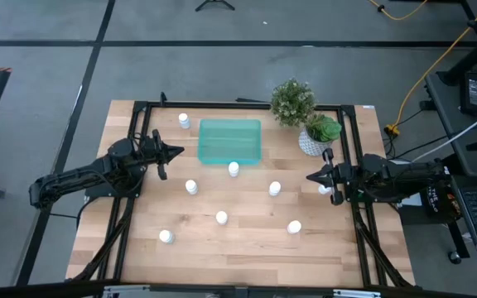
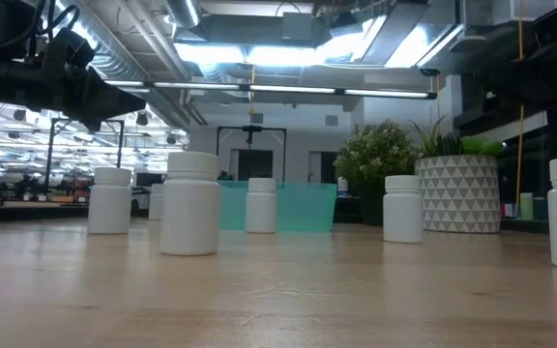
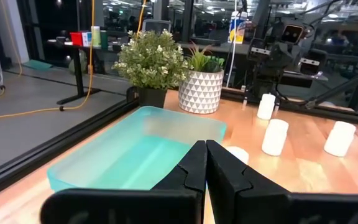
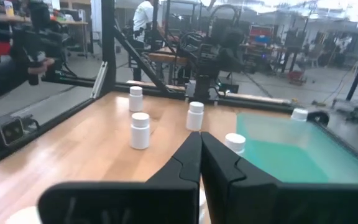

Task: Pick and place pill bottles into a basket
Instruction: Put the white pill bottle into the green bin

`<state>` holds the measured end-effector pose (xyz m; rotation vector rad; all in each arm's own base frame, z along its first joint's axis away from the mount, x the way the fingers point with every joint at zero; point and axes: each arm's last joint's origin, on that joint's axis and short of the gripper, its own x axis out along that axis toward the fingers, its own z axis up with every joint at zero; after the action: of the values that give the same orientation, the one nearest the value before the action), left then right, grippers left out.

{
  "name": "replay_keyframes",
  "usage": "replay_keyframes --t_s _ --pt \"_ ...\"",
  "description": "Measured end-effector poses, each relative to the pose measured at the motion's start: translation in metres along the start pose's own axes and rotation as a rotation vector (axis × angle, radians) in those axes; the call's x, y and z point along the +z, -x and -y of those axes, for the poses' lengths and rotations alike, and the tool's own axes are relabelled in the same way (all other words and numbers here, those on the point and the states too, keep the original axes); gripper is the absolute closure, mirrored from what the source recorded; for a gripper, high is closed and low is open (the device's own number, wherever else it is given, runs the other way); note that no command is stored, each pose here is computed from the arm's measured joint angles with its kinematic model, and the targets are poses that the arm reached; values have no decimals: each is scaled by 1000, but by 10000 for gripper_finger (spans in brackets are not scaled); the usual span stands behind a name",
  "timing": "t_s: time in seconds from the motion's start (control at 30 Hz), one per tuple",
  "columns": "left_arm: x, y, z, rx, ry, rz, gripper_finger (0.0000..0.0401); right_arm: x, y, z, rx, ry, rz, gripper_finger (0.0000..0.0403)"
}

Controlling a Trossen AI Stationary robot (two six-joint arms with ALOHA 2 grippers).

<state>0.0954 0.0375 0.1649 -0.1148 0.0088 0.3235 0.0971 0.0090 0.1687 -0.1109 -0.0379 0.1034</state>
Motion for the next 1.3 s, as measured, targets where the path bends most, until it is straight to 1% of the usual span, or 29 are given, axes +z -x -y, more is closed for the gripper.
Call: replay_keyframes --t_s 0.13,0.27,0.47,0.53,0.7,0.83,0.9,1.0,1.17,1.3 --pt "0 0 0 1 0 -1 397 3 0 0 -5 26 33 393" --pt "0 0 0 1 0 -1 397 4 0 1 -7 -26 40 393" --pt "0 0 0 1 -4 -1 397 1 0 3 -92 -25 8 393" --pt "0 0 0 1 -24 -2 397 0 0 3 -114 -29 -4 393" --pt "0 0 0 -9 -44 -2 397 0 0 4 -124 -28 -3 393" --pt "0 0 0 -3 -104 -2 390 1 0 5 -159 -31 0 393" --pt "0 0 0 3 -128 -1 377 1 0 5 -160 -26 -1 393" --pt "0 0 0 1 -131 -1 345 1 0 5 -162 -3 -3 393" --pt "0 0 0 2 -123 -1 265 2 0 5 -164 43 4 393" --pt "0 0 0 1 -130 -1 199 4 0 5 -167 45 23 393"
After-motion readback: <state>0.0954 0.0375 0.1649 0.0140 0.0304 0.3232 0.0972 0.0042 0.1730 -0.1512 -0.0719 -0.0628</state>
